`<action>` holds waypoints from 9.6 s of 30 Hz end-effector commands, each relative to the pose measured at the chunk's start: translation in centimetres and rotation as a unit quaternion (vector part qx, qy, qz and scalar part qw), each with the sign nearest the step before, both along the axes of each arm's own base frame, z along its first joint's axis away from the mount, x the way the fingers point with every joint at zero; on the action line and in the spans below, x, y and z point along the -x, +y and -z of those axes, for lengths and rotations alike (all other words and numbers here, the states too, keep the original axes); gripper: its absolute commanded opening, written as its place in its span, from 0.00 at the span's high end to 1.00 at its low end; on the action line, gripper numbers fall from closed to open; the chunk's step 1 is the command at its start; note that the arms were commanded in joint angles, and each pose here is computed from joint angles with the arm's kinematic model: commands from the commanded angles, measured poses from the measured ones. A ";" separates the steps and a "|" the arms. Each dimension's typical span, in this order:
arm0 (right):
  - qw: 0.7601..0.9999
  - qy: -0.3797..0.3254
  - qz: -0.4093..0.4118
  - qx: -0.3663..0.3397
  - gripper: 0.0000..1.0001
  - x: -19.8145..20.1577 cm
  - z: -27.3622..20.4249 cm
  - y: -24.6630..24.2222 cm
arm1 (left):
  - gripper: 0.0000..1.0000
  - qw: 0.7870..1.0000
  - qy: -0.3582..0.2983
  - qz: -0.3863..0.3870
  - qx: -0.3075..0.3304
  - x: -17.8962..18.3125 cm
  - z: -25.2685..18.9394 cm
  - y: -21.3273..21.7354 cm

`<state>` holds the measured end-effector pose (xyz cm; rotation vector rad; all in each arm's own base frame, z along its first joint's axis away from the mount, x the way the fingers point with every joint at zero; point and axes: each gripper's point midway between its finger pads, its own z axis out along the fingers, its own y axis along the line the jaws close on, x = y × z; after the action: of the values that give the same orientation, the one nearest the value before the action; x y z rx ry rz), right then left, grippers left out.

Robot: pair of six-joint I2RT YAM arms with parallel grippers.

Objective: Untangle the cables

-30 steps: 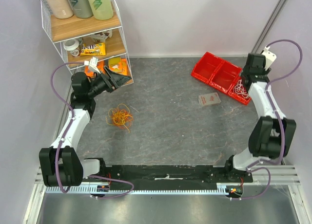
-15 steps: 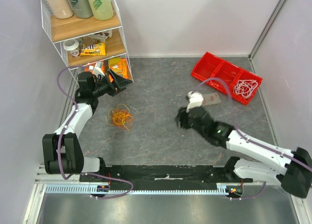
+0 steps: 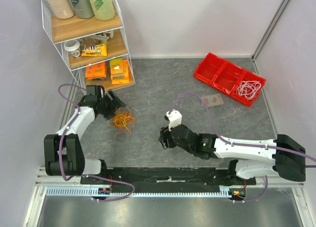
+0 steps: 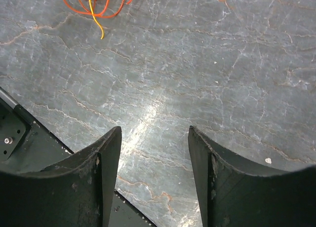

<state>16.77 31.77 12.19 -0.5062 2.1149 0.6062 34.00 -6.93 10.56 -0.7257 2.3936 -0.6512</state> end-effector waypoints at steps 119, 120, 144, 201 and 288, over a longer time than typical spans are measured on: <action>0.937 -0.173 0.303 -0.015 1.00 -8.7 -22.8 -19.9 | 0.24 0.945 -0.166 0.279 -0.035 8.6 -9.7 -12.6; 0.934 -0.177 0.310 -0.007 1.00 -9.3 -23.1 -19.8 | 0.23 0.940 -0.184 0.283 -0.040 8.5 -11.1 -12.6; 0.843 -0.196 0.497 0.062 1.00 -27.9 -28.7 -32.0 | 0.23 0.891 -0.300 0.330 -0.089 7.2 -17.0 -12.7; 0.882 0.045 0.464 0.069 0.46 -37.7 -4.4 -36.8 | 0.23 0.912 -0.244 0.320 -0.075 5.7 -13.2 -12.1; 0.808 0.020 0.586 0.061 0.47 -39.0 -0.9 -45.6 | 0.34 0.908 -0.187 0.373 0.047 6.8 -11.6 -14.9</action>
<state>54.60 -11.93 12.74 0.8225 2.0432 -0.3060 27.48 -21.24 20.34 0.3030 2.3002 -1.0281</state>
